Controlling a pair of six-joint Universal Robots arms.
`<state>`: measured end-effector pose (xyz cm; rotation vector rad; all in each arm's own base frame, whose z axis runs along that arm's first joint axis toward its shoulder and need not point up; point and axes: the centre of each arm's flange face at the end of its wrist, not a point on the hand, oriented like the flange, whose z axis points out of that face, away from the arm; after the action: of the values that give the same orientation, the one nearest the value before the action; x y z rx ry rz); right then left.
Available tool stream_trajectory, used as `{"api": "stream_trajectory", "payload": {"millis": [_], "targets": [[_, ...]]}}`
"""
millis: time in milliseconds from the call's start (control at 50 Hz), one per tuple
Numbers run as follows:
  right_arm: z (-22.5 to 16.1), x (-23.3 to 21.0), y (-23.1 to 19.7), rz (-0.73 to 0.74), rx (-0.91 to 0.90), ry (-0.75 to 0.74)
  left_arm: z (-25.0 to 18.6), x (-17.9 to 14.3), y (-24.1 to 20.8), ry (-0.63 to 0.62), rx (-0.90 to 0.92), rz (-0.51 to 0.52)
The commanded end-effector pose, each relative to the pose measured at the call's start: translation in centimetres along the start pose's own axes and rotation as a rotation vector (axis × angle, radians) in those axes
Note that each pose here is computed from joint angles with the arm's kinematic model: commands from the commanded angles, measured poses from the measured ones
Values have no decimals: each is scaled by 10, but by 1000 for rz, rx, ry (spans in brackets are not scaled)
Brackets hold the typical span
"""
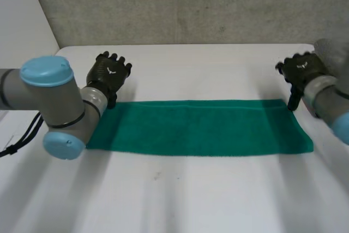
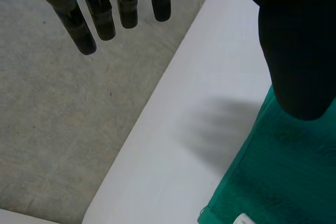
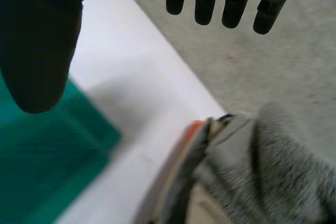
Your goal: Fold the laundry.
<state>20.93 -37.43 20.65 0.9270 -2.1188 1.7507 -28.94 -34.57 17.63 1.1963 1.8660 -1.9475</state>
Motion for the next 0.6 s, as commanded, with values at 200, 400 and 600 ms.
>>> {"api": "stream_trajectory", "payload": {"millis": [200,400,600], "targets": [[-59,0,83,177,-144,-205,-56,11,-17,67,57,-146],[-31,-13,117,162,-174,-179,-60,19,-19,73,82,-144],[-43,72,121,-59,-228,173,-74,10,-30,56,108,-143]]}}
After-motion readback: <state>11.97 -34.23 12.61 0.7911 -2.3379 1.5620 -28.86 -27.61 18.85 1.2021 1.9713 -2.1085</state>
